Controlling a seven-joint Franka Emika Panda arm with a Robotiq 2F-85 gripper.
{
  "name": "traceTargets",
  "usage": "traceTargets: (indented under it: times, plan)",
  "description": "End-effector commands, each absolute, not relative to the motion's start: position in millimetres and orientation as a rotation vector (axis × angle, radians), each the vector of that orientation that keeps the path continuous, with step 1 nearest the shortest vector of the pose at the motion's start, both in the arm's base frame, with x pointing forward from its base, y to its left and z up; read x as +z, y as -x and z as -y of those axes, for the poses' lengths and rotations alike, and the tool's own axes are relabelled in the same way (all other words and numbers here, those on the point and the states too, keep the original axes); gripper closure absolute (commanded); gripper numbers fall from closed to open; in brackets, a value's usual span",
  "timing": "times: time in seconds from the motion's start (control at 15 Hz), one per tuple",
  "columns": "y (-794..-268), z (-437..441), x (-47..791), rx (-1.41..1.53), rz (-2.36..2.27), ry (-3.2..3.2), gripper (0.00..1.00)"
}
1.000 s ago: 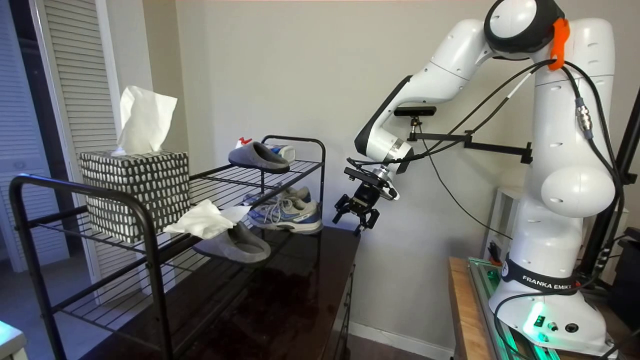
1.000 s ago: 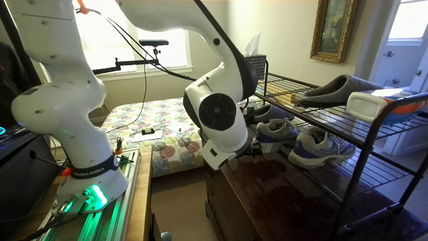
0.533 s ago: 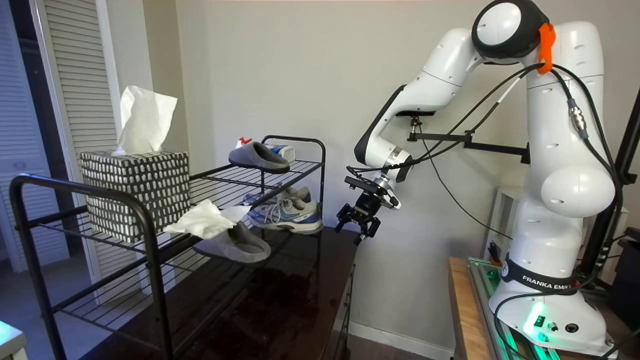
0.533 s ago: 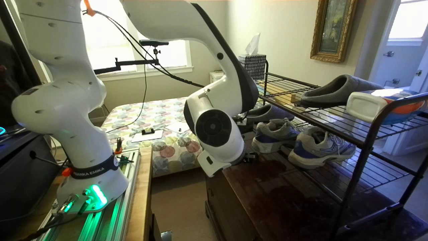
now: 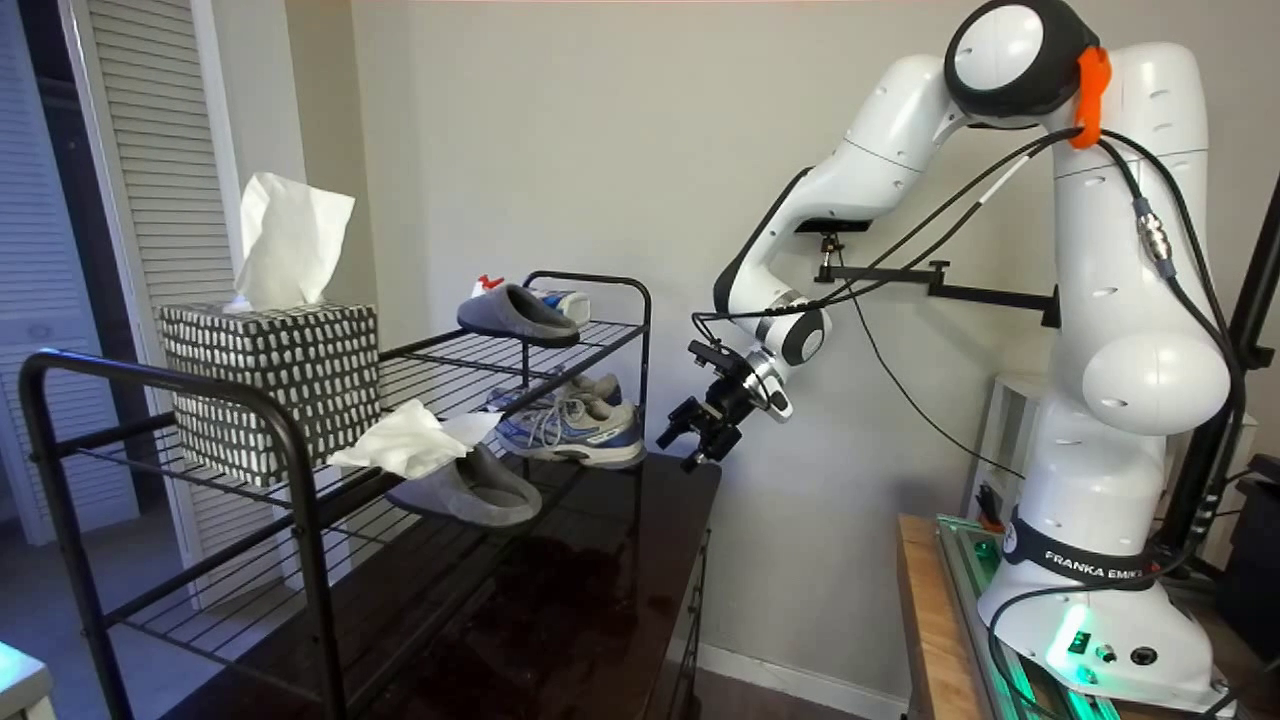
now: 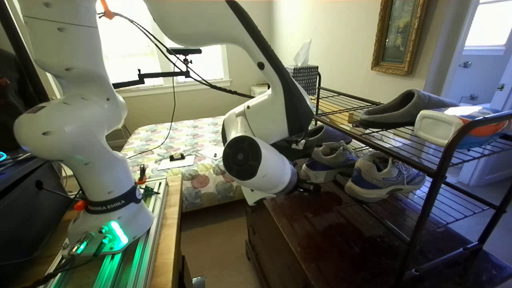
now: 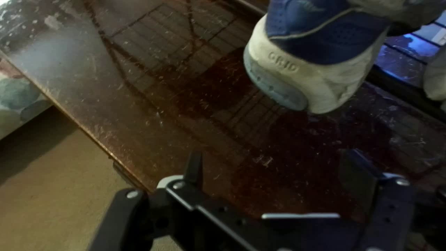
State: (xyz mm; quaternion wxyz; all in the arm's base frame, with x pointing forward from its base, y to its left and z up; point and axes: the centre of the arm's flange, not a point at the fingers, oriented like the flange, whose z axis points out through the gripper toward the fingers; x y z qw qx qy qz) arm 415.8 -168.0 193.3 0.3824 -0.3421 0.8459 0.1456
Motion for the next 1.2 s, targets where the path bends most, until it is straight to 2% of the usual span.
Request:
traceTargets:
  times: [0.0, 0.53, 0.87, 1.13]
  plan:
    - [-417, 158, 194, 0.396, -2.131, 0.698, 0.0]
    - [-415, 127, 185, 0.598, -1.988, 0.702, 0.0]
    - [-424, 119, 185, 0.553, -1.925, 0.636, 0.0]
    - [-425, 127, 189, 0.401, -1.904, 0.425, 0.0]
